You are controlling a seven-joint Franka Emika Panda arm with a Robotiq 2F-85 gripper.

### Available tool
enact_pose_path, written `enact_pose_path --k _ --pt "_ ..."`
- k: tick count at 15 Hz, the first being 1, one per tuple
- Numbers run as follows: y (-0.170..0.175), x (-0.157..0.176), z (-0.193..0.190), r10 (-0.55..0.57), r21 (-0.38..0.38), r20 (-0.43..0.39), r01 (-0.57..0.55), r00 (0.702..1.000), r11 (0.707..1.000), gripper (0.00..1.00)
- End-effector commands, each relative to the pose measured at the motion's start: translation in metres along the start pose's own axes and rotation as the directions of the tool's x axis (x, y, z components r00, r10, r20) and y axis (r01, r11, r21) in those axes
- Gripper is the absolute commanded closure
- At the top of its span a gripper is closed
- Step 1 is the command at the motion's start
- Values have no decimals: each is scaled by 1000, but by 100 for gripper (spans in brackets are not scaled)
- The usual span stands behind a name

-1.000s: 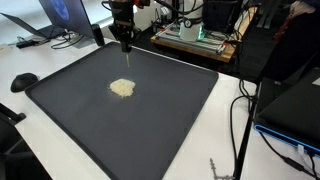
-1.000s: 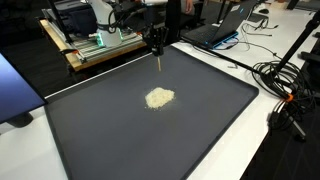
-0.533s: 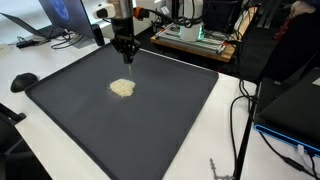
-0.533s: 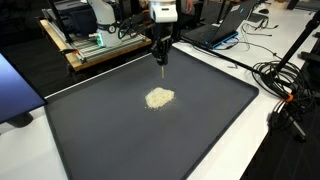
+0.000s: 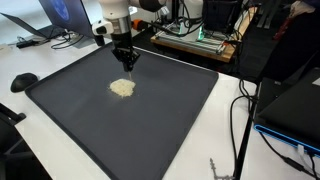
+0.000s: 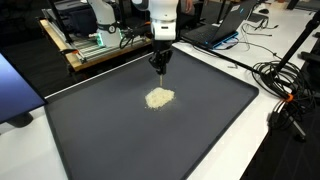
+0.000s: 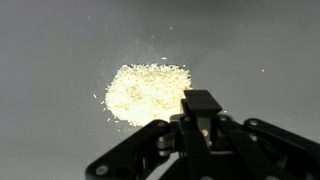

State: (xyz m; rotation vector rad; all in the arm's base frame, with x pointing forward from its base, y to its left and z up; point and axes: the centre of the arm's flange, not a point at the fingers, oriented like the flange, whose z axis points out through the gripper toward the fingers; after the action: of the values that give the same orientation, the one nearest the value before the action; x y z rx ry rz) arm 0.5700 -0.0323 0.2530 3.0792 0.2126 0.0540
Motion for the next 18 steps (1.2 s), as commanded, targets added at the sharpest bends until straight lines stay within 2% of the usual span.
enact_pose_path --k 1,13,18 --pt "4 9 5 37 -28 2 -37 999 999 97" --pt "8 16 12 101 -67 -20 -102 995 993 97" --pt "5 19 21 99 -70 -3 -99 995 993 97"
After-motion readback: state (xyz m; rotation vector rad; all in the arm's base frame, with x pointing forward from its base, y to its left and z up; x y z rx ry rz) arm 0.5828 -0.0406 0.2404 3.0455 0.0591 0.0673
